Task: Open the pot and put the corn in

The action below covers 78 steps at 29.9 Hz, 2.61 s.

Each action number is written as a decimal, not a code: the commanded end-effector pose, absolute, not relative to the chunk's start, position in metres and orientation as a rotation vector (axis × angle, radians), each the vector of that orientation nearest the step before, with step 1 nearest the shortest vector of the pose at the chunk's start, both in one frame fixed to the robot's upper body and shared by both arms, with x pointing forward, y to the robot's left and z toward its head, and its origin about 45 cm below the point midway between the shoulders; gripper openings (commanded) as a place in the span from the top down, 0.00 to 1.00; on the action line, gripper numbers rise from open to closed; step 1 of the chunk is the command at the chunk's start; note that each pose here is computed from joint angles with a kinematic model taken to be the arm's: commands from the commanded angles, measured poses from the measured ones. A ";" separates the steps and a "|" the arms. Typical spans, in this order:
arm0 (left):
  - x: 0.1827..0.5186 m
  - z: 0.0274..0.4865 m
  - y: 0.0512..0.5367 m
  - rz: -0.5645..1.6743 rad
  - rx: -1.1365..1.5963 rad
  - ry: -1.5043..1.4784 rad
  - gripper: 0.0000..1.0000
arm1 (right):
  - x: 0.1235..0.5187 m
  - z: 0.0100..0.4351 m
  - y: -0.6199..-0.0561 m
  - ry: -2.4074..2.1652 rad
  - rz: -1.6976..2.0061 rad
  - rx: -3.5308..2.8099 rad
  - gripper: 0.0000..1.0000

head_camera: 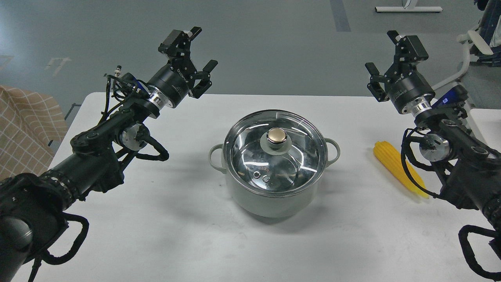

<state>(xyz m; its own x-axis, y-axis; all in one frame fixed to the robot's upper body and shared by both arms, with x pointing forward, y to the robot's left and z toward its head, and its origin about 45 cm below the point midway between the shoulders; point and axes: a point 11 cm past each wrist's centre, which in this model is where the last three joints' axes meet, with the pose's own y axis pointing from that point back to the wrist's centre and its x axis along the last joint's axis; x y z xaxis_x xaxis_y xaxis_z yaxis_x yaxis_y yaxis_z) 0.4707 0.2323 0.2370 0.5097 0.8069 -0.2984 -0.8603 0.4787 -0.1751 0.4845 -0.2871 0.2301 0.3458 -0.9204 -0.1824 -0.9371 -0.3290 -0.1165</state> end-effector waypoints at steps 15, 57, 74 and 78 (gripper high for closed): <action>0.467 0.246 0.228 0.990 -0.351 0.175 0.02 | 0.485 0.233 -0.285 1.669 0.120 -2.411 0.00; 0.370 0.320 0.090 0.072 0.406 -1.474 0.02 | 0.479 0.241 -0.324 1.738 0.053 -2.405 0.00; 0.370 0.239 0.107 0.014 0.545 -1.427 0.06 | 0.475 0.235 -0.325 1.739 0.069 -2.411 0.00; 0.367 0.233 0.110 0.015 0.549 -1.411 0.14 | 0.475 0.234 -0.325 1.740 0.071 -2.411 0.00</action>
<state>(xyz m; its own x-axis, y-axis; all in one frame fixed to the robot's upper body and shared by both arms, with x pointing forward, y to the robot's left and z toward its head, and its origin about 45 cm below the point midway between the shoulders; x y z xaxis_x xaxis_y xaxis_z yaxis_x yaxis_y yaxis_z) 0.3686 0.1077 0.2367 0.1705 -0.3094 0.9355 -0.3275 0.8776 0.3500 0.4750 -0.3254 0.2347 0.3188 -0.9382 -0.1347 -0.9459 -0.3058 -0.1084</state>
